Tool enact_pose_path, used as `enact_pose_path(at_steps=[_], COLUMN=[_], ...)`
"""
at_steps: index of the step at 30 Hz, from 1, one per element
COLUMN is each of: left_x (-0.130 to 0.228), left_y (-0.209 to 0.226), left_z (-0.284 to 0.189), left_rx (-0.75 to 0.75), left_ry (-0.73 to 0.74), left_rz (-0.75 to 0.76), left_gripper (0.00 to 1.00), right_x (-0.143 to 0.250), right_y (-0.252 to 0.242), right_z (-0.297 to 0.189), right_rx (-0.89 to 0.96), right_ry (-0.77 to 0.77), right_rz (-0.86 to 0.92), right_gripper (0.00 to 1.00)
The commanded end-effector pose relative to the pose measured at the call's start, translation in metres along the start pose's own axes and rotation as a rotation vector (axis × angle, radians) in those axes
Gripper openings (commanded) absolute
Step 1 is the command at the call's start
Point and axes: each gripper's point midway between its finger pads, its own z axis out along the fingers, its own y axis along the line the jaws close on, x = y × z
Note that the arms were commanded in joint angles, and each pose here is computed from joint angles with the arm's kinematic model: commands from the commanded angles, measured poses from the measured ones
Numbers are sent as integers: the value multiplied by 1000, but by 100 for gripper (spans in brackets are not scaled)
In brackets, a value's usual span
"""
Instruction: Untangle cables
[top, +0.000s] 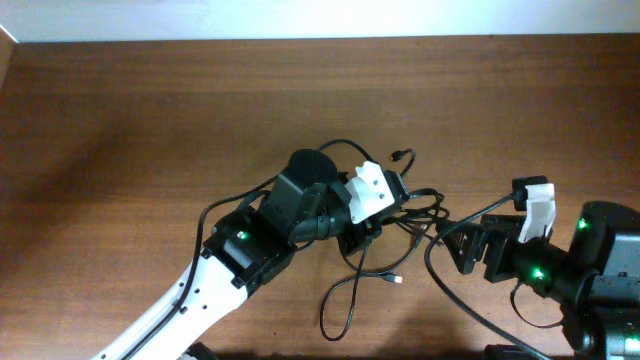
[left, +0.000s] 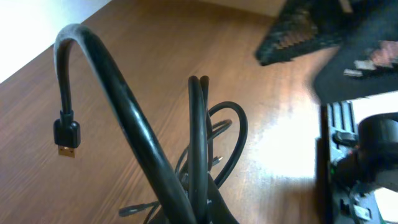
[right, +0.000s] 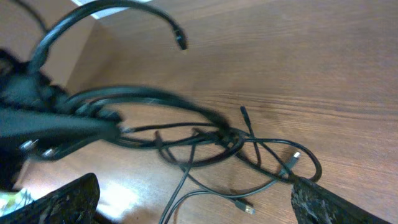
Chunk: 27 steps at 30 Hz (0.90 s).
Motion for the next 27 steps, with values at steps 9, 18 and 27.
enact_pose_path(at_steps=[9,18,27], left_x=[-26,-90,-41], left_y=[4,-8,23], left_z=[-4,-19,-8], left_rx=[-29,51,-124], left_ry=[-87,-352,-150], left_rz=[160,81,-50], left_gripper=[0,0,0], right_x=[44,61,51], right_y=[-33,-38,-23], right_z=[22,17,16], right_rx=[90,119,47], right_ry=[290,361,298], right_rz=[128,98,109], right_gripper=[94,94,93])
